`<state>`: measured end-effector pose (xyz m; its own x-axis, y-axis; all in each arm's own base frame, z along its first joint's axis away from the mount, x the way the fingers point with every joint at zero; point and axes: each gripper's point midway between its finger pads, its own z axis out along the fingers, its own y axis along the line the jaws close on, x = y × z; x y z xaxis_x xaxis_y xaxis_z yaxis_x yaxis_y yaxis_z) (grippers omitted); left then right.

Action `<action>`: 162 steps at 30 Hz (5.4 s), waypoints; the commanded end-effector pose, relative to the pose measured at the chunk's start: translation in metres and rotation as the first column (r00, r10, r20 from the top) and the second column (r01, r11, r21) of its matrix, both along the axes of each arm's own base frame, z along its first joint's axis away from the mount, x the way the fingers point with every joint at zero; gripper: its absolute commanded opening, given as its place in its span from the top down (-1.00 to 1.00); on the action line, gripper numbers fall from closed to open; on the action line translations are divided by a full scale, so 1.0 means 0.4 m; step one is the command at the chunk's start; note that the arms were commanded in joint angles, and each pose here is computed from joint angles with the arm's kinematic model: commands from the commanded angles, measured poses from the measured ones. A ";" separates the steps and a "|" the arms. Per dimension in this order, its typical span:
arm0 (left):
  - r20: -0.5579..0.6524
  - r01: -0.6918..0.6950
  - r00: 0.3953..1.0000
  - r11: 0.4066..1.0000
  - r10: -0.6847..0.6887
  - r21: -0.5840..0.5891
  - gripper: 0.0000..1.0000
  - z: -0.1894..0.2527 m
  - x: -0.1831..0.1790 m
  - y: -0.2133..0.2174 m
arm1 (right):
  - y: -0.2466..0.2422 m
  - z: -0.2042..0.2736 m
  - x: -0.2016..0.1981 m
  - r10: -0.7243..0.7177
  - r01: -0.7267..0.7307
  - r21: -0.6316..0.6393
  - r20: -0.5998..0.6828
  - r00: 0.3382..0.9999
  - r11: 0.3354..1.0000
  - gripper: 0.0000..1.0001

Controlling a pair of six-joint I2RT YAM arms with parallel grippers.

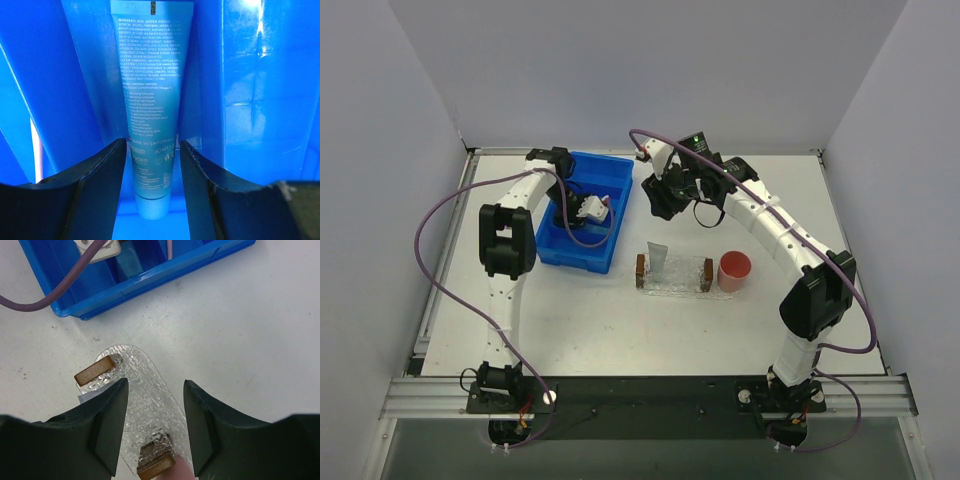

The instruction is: Prepare toiletry sets of a toothbrush and toothpaste on the tray

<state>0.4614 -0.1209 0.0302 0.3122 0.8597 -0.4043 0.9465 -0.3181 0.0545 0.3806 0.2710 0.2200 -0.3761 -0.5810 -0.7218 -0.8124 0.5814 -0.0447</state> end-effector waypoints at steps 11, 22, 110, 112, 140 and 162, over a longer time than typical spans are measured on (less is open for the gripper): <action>-0.137 -0.026 0.990 0.999 0.029 0.022 0.24 0.016 -0.102 0.010 | 0.015 -0.008 -0.015 0.018 -0.018 -0.003 -0.001 1.000 1.000 0.13; -0.045 -0.132 0.991 0.989 0.129 -0.070 0.56 0.102 -0.055 -0.005 | 0.009 0.025 -0.009 0.012 -0.012 0.002 0.034 0.999 1.000 0.13; 0.277 -0.325 0.709 0.649 0.648 -0.688 0.92 0.745 -0.178 -0.281 | 0.130 0.299 0.011 0.073 0.172 0.556 -0.391 0.918 0.813 -0.02; 0.275 -0.326 0.708 0.646 0.650 -0.690 0.92 0.748 -0.176 -0.284 | 0.132 0.292 0.012 0.074 0.175 0.553 -0.399 0.914 0.814 0.00; 0.237 -0.331 0.719 0.622 0.653 -0.710 0.92 0.775 -0.186 -0.302 | 0.142 0.264 0.007 0.112 0.169 0.559 -0.432 0.895 0.812 0.27; 0.233 -0.322 0.741 0.637 0.630 -0.701 0.91 0.764 -0.204 -0.317 | 0.153 0.270 0.007 0.123 0.167 0.571 -0.434 0.892 0.804 0.64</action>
